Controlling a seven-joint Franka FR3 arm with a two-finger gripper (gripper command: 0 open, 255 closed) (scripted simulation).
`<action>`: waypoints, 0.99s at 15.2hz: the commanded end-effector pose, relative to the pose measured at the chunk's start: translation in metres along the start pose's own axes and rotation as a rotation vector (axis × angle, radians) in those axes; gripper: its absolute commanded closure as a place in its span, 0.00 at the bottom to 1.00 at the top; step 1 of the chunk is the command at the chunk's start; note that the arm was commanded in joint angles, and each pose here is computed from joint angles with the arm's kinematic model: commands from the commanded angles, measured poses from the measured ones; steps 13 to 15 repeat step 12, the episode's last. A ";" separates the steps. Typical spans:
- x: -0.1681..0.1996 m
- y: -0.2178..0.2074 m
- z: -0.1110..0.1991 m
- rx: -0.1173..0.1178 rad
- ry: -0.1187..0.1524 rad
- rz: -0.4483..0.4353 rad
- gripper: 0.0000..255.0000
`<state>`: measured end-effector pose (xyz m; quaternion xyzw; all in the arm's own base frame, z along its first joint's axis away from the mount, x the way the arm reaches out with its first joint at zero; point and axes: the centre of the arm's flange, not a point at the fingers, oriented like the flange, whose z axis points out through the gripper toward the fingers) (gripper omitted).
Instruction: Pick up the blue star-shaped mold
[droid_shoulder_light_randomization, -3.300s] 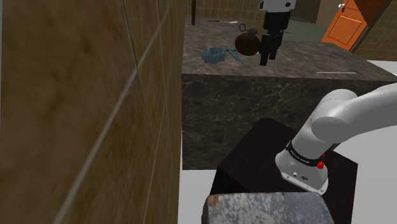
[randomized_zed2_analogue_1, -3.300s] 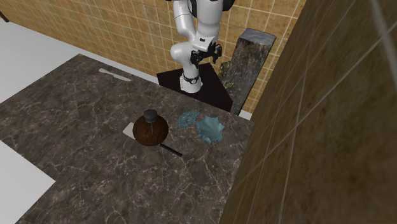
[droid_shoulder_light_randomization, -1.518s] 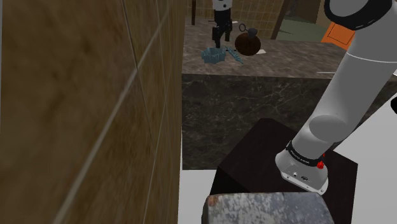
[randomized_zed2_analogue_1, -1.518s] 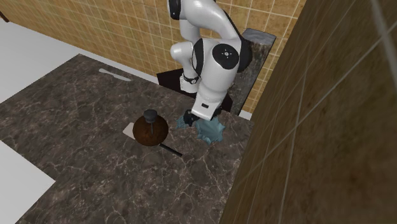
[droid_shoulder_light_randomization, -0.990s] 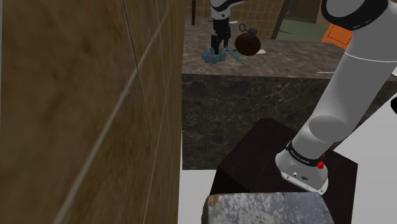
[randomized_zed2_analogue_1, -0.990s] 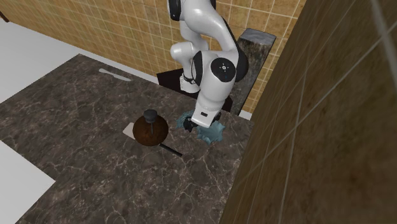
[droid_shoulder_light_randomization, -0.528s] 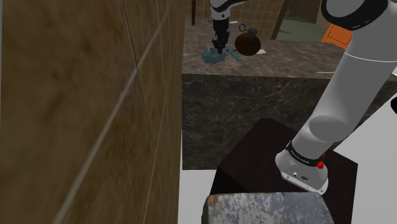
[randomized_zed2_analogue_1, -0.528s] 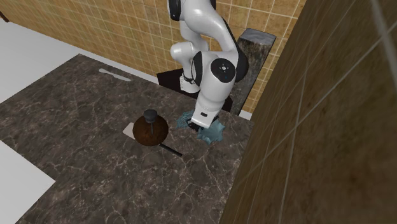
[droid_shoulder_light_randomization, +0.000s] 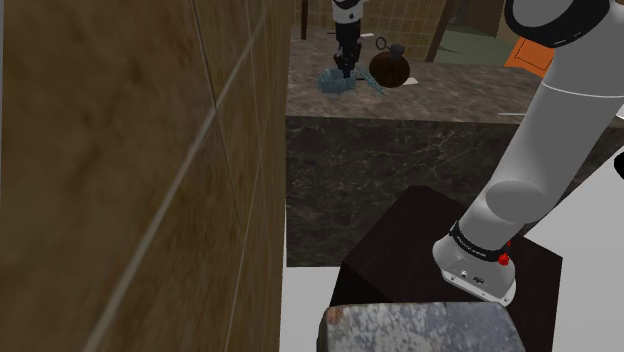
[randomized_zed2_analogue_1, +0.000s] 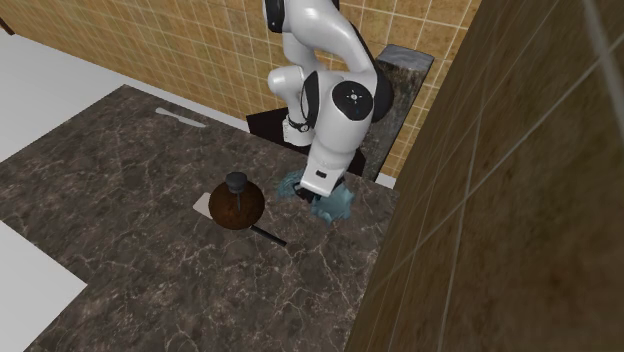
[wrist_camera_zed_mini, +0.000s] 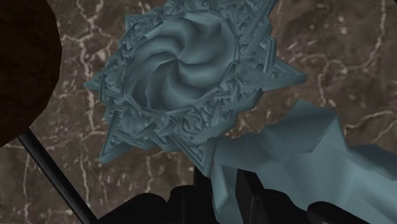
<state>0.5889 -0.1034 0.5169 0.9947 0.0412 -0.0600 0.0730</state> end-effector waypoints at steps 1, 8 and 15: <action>-0.002 0.001 -0.010 0.000 0.000 0.000 1.00; -0.007 0.006 -0.047 0.000 0.000 0.000 1.00; -0.008 0.008 -0.058 0.000 0.000 0.000 1.00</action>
